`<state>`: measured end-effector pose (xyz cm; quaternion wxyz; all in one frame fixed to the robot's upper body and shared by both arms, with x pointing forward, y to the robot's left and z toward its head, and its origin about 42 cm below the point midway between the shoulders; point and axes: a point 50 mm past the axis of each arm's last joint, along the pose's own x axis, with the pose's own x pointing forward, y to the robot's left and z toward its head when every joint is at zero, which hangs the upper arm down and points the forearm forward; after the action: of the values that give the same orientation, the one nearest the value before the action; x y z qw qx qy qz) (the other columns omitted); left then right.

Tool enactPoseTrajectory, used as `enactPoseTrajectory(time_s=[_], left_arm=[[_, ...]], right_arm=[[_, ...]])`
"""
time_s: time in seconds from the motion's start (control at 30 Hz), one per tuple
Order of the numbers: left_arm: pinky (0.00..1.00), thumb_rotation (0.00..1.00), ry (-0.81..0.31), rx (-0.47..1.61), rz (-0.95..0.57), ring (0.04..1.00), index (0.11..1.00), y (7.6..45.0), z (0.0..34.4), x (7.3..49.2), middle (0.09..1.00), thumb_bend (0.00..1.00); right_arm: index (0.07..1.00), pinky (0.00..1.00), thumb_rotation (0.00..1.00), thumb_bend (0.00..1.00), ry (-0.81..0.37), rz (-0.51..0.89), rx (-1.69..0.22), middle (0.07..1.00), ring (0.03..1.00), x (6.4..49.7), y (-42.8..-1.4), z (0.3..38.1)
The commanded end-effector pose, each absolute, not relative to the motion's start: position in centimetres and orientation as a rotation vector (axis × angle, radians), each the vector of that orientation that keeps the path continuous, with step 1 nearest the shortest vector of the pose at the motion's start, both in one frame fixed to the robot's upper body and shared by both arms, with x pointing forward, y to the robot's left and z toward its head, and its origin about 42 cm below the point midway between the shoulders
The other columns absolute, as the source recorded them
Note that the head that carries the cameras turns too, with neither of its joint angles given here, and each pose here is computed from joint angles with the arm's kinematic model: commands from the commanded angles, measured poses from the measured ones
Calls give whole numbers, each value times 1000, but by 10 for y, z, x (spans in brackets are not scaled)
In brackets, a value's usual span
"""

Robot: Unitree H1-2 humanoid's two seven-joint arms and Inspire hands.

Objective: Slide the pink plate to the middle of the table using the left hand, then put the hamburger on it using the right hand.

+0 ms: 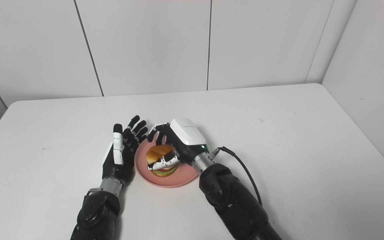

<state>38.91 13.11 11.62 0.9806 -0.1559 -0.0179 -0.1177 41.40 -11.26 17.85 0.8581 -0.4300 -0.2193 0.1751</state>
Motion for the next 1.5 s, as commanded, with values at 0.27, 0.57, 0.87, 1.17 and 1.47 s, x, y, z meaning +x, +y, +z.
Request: enactPoseTrajectory(time_s=[0.27, 0.57, 0.87, 1.17, 1.47], left_arm=[[926, 1000, -43, -294, -242, 928, 894, 128, 121, 392, 906, 873], [903, 1000, -44, -278, -219, 910, 879, 129, 122, 393, 891, 869], [937, 1000, -44, -269, -216, 922, 880, 130, 122, 393, 901, 880], [962, 1000, -50, -265, -215, 933, 882, 134, 121, 392, 907, 888], [949, 1000, -50, -269, -221, 933, 891, 136, 122, 390, 907, 879]], right_arm=[[528, 365, 0, 514, -677, 272, -874, 427, 385, 429, -113, 198], [520, 346, 0, 512, -732, 222, -871, 420, 362, 432, -119, 204], [525, 384, 2, 513, -642, 255, -944, 430, 397, 432, -126, 200], [526, 476, 8, 515, -607, 290, -929, 464, 495, 422, -133, 192], [780, 711, 588, 606, -558, 355, -957, 802, 785, 408, -145, 190]])
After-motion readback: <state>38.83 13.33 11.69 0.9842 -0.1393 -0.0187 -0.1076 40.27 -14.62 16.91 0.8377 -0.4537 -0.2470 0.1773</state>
